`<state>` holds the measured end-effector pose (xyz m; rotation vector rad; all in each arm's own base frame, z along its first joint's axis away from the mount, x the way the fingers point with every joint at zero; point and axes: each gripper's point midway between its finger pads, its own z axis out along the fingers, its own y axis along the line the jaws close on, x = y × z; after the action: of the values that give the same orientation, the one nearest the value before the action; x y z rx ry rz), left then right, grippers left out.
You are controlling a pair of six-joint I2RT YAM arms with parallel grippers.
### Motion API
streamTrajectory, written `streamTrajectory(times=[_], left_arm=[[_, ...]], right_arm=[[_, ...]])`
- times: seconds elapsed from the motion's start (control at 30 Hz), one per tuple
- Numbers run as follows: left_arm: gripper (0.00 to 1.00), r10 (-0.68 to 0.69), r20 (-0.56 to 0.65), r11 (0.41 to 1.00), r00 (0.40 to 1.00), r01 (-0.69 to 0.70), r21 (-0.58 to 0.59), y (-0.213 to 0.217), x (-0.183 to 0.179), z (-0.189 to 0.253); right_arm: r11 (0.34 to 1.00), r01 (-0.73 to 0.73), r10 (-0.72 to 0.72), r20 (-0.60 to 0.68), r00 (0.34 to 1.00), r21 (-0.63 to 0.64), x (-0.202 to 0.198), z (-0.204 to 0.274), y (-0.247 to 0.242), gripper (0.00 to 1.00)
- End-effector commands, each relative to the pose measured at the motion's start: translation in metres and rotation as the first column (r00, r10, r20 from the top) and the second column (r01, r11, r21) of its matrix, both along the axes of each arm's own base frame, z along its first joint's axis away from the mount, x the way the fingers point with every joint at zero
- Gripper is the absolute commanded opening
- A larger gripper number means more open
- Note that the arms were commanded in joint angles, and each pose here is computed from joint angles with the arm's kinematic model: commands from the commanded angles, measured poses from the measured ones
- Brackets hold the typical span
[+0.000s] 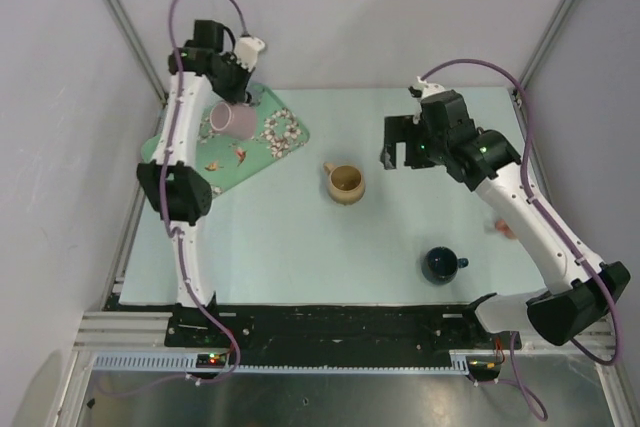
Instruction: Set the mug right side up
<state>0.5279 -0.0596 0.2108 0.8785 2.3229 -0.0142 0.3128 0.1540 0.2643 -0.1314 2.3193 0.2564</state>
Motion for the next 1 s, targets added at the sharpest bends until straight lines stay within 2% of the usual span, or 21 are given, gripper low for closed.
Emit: streamTrajectory(times=[0.0, 0.1, 0.2, 0.33, 0.5, 0.67, 0.87, 0.97], left_arm=[[0.00, -0.065, 0.191, 0.938, 0.980, 0.125, -0.324, -0.050, -0.042, 0.124], [0.00, -0.141, 0.226, 0.853, 0.964, 0.234, -0.466, -0.080, -0.074, 0.166], [0.00, -0.200, 0.267, 0.763, 0.943, 0.320, -0.561, -0.102, -0.110, 0.208], [0.00, -0.267, 0.319, 0.631, 0.910, 0.415, -0.655, -0.126, -0.156, 0.259], [0.00, -0.342, 0.358, 0.515, 0.869, 0.492, -0.702, -0.145, -0.201, 0.295], [0.00, -0.395, 0.361, 0.436, 0.845, 0.518, -0.736, -0.157, -0.229, 0.314], [0.00, -0.448, 0.382, 0.384, 0.808, 0.560, -0.734, -0.167, -0.247, 0.321], [0.00, -0.470, 0.379, 0.368, 0.797, 0.567, -0.737, -0.171, -0.251, 0.320]], right_arm=[[0.918, -0.294, 0.239, 0.220, 0.946, 0.267, 0.010, 0.072, 0.080, 0.99], [0.869, -0.374, 0.283, 0.294, 0.913, 0.325, 0.012, 0.093, 0.099, 0.99], [0.807, -0.455, 0.319, 0.371, 0.872, 0.377, 0.011, 0.114, 0.116, 0.99], [0.700, -0.571, 0.358, 0.481, 0.801, 0.430, 0.005, 0.135, 0.143, 0.99], [0.577, -0.678, 0.378, 0.588, 0.715, 0.455, 0.003, 0.161, 0.168, 0.99], [0.466, -0.744, 0.397, 0.638, 0.660, 0.480, -0.003, 0.178, 0.185, 1.00], [0.413, -0.766, 0.423, 0.642, 0.640, 0.492, -0.008, 0.182, 0.200, 0.98], [0.357, -0.788, 0.435, 0.658, 0.615, 0.502, -0.013, 0.188, 0.206, 0.97]])
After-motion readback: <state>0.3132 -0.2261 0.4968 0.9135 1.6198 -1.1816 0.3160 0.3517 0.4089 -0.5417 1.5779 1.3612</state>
